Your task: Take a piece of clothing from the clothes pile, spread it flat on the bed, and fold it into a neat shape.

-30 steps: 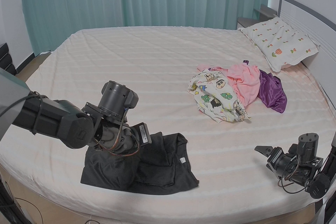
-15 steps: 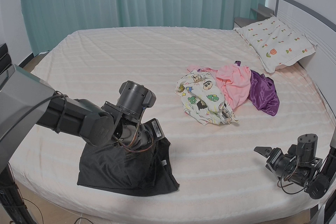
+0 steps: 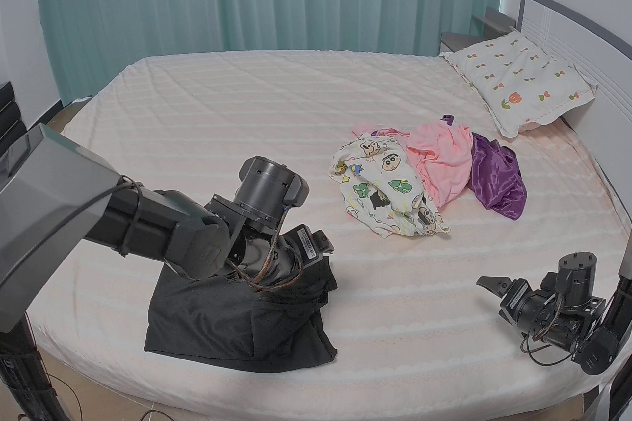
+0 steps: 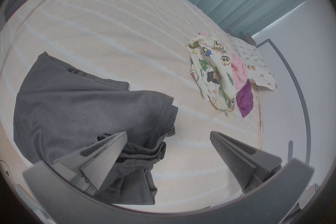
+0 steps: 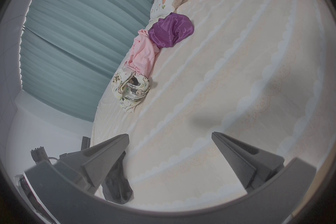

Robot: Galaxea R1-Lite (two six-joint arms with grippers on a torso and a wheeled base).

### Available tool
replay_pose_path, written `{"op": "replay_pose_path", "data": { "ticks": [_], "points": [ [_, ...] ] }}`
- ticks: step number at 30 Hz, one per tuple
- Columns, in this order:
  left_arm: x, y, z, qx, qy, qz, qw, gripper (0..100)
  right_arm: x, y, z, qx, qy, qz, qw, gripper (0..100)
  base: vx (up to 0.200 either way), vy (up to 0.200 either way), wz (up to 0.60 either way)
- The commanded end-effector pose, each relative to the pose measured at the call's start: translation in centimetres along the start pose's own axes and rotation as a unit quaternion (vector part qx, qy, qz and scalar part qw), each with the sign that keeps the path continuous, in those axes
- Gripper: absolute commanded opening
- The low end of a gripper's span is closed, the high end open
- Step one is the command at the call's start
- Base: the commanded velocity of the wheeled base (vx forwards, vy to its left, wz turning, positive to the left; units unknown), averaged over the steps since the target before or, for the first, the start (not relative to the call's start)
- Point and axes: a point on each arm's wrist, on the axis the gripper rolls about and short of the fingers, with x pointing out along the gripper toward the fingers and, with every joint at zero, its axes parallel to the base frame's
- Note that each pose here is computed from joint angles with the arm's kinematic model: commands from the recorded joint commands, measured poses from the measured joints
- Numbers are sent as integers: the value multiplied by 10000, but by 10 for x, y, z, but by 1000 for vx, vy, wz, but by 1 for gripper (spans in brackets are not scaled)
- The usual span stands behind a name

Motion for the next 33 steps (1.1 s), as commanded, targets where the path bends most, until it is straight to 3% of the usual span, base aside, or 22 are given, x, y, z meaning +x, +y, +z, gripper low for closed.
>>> {"op": "replay_pose_path", "data": {
  "ticks": [1,6,13,22,28,33],
  "points": [
    [-22,1,7,-254,-134,-125,9995,100,0,0,0,-2,-10,13,10000,100,0,0,0],
    [-43,21,9,-535,-171,-45,9984,100,0,-1,-1,-6,4,4,10000,100,0,0,0],
    [-66,44,0,-876,225,-135,9958,100,0,-1,-1,-6,4,4,10000,100,-86,0,0],
    [-60,72,-13,-1373,475,341,9888,100,1,-1,-3,-24,66,-18,10000,100,0,0,0],
    [-62,83,-5,-1610,573,279,9849,100,4,-3,-5,-35,113,-88,9999,100,0,0,0],
    [-70,92,4,-1946,628,149,9788,100,6,-2,-5,-46,116,-67,9999,100,0,200,0]
  ]
}}
